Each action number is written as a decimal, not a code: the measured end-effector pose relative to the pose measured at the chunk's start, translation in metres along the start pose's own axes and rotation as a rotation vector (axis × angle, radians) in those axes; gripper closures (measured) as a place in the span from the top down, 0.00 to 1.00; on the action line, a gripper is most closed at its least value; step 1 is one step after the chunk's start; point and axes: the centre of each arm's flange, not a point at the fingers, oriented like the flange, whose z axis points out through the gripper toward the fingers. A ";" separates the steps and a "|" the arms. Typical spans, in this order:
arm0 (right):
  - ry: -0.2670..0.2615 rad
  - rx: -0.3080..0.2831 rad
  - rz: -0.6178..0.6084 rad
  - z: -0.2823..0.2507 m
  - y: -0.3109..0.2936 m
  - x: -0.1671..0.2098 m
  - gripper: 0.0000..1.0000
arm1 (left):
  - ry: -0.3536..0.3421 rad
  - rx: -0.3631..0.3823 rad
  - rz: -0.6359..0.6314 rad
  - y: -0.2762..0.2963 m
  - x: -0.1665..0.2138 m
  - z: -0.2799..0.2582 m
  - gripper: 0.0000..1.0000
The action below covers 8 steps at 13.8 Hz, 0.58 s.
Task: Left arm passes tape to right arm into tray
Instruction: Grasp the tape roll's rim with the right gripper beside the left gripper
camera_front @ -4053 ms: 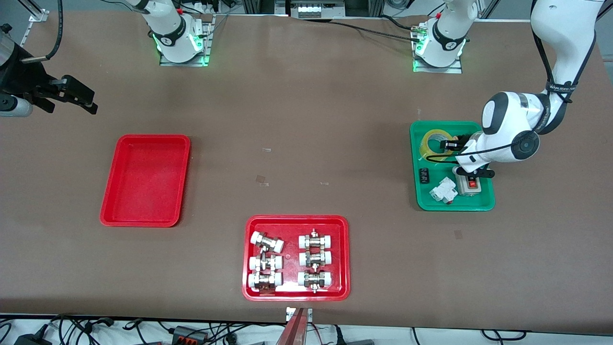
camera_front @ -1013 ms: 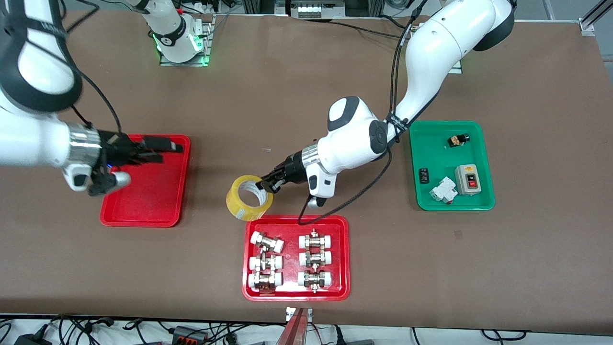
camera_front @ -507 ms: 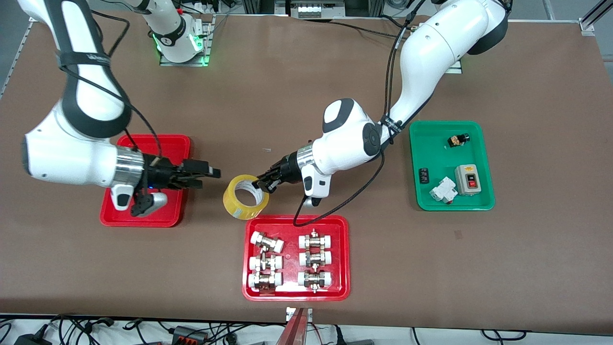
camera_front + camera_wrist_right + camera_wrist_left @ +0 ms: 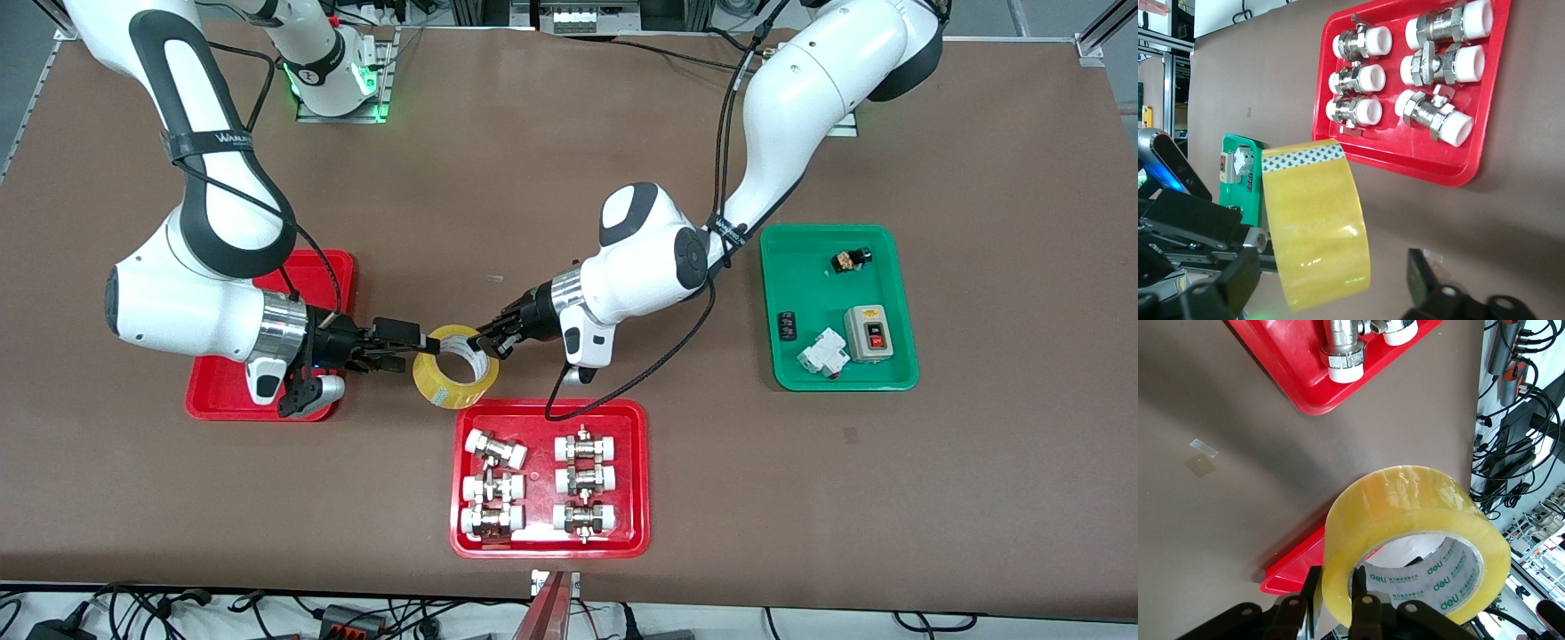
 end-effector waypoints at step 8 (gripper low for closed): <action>0.009 0.005 -0.025 0.000 -0.003 0.001 0.54 | 0.003 0.002 0.012 -0.001 0.003 0.000 0.22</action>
